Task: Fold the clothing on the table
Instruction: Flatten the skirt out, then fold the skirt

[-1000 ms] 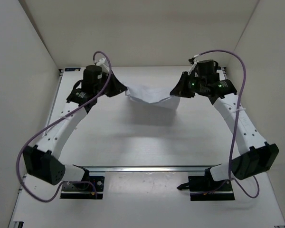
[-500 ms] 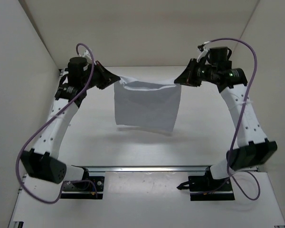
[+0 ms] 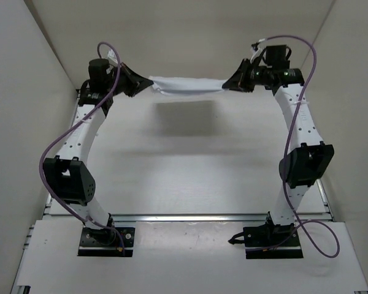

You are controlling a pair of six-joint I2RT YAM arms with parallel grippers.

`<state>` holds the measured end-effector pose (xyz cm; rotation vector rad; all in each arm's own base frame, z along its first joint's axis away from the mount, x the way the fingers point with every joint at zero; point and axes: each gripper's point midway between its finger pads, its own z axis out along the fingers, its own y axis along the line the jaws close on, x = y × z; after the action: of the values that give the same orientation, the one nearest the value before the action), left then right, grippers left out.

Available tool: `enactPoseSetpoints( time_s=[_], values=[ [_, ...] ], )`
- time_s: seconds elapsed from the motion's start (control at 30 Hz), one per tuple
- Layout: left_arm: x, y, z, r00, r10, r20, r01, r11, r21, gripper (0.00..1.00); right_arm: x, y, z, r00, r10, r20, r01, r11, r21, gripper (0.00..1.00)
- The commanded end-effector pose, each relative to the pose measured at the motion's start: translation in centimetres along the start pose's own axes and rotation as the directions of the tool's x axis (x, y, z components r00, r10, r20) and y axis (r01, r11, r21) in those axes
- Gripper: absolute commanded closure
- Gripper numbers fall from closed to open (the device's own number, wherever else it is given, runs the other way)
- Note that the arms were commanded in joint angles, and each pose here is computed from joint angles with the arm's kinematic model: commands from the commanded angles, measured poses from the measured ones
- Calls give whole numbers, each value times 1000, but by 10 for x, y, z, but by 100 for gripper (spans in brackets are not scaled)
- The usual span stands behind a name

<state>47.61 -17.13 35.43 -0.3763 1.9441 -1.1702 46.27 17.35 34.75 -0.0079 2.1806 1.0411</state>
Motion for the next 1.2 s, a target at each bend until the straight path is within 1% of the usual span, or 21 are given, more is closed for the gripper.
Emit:
enactPoseSetpoints(
  time_s=[0.0,0.03,0.07,0.1,0.13,0.17,0.2,0.23,0.27,0.3,0.33,0.4,0.43,0.5,0.67,0.73,0.77,0.9,0.93,1.03,1.17],
  values=[
    [33,14,-8,999,-18,-39,20,999,37,100,53,-32,14,997,34,-74,-31,999,33,100],
    [63,43,-5,993,-69,-93,68,998,-9,100,63,-37,12,996,47,-78,-44,998,38,100],
    [89,70,-5,987,-101,-122,97,995,-38,100,90,-57,21,990,91,-111,-85,995,57,100],
    [98,76,-7,986,-109,-127,107,994,-25,100,118,-75,23,981,139,-139,-130,989,74,99],
    [136,113,-11,967,-176,-183,160,982,-100,100,126,-79,22,979,149,-140,-140,988,68,100],
    [164,136,-17,957,-203,-208,178,975,-132,100,153,-99,24,967,194,-166,-178,978,105,100],
    [175,144,-21,956,-204,-213,175,974,-145,100,181,-111,24,953,229,-201,-205,970,134,100],
    [203,168,-31,937,-244,-248,197,959,-203,100,193,-115,23,947,242,-210,-212,965,156,100],
    [228,188,-43,923,-270,-274,203,947,-250,100,220,-124,20,928,277,-249,-236,955,181,100],
    [240,189,-50,918,-270,-292,195,946,-261,100,248,-133,18,905,321,-277,-268,940,212,100],
    [261,205,-63,901,-296,-317,193,929,-316,100,251,-130,13,909,322,-266,-275,941,199,100],
    [289,212,-85,890,-291,-351,162,922,-353,100,293,-140,-2,868,404,-288,-341,908,244,100],
    [300,221,-96,882,-305,-359,146,902,-406,100,297,-137,-6,874,397,-280,-337,911,237,100],
    [321,225,-118,875,-289,-389,101,894,-437,100,330,-139,-22,847,451,-283,-372,881,291,100],
    [349,234,-156,854,-335,-398,122,873,-473,100,378,-127,-48,821,488,-296,-403,863,304,100],
    [355,234,-167,860,-313,-404,94,873,-478,100,397,-124,-56,799,517,-307,-428,847,315,100],
    [358,235,-170,862,-304,-406,81,872,-482,100,400,-121,-58,803,512,-306,-423,851,312,100],
    [371,223,-182,848,-333,-413,123,880,-459,100,429,-108,-70,767,530,-361,-436,844,313,100],
    [365,214,-180,858,-314,-406,124,895,-429,100,431,-107,-74,764,533,-364,-437,842,316,100],
    [341,189,-173,884,-284,-372,129,912,-390,100,406,-98,-81,778,541,-320,-473,839,268,100],
    [308,153,-151,888,-279,-365,159,932,-326,100,360,-88,-82,795,538,-279,-511,843,168,100]
  ],
)
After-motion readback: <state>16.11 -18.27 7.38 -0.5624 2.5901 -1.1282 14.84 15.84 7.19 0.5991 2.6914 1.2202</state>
